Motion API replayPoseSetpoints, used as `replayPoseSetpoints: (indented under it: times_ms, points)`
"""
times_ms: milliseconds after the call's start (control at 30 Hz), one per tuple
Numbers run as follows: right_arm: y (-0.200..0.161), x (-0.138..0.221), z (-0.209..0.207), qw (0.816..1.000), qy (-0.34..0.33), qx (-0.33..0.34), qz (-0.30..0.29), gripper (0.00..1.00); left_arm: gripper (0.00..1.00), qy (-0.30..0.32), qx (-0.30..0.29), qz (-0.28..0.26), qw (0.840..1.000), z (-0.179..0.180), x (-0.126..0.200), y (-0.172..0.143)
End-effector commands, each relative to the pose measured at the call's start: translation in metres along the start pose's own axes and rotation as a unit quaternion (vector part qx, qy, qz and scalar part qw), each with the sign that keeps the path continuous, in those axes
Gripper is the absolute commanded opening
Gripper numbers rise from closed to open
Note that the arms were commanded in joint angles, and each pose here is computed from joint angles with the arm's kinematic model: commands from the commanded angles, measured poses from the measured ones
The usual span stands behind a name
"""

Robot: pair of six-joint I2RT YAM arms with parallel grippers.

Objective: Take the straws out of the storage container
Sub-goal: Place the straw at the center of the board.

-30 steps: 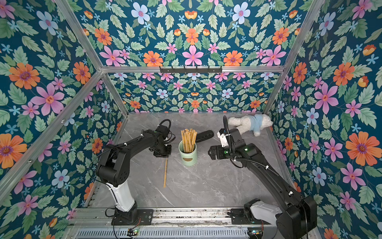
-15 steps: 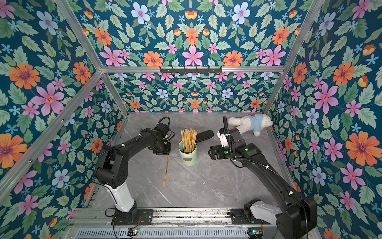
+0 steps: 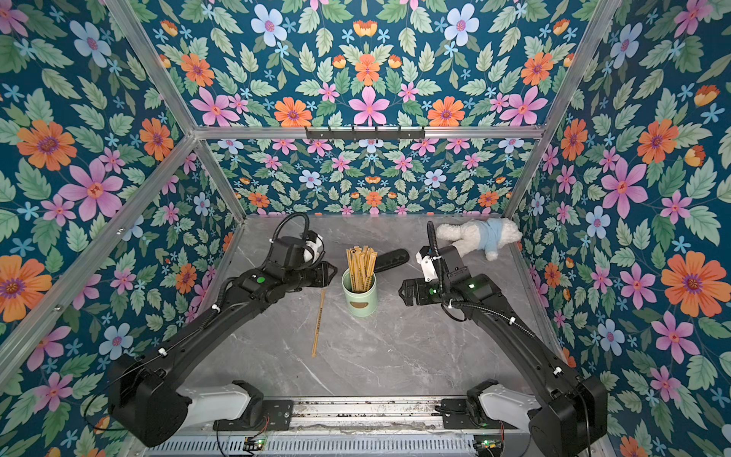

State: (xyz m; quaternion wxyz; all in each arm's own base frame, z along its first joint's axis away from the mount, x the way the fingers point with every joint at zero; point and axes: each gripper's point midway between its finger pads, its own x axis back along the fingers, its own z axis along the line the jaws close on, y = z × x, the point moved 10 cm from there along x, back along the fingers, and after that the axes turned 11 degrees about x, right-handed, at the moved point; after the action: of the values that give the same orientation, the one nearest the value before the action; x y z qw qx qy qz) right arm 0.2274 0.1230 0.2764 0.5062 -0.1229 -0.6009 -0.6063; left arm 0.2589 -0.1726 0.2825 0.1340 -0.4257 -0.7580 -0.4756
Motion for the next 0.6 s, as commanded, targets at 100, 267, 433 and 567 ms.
replayPoseSetpoints:
  times_ms: [100,267,433,567]
  points:
    - [0.001,0.001,0.001,1.0,0.002,0.005,-0.004,0.99,0.41,-0.033,0.0,-0.054,0.998,-0.013,-0.007,0.012]
    - [0.001,-0.003,0.0,1.0,0.002,0.004,0.001,0.99,0.39,-0.033,-0.003,-0.047,0.998,-0.017,-0.017,0.016]
    - [0.002,-0.004,0.0,1.0,0.002,0.004,0.001,0.99,0.38,-0.026,-0.002,-0.041,0.999,-0.016,-0.027,0.017]
    - [0.002,-0.005,0.0,1.0,0.003,0.003,0.003,0.99,0.38,-0.026,-0.002,-0.039,0.999,-0.017,-0.032,0.018]
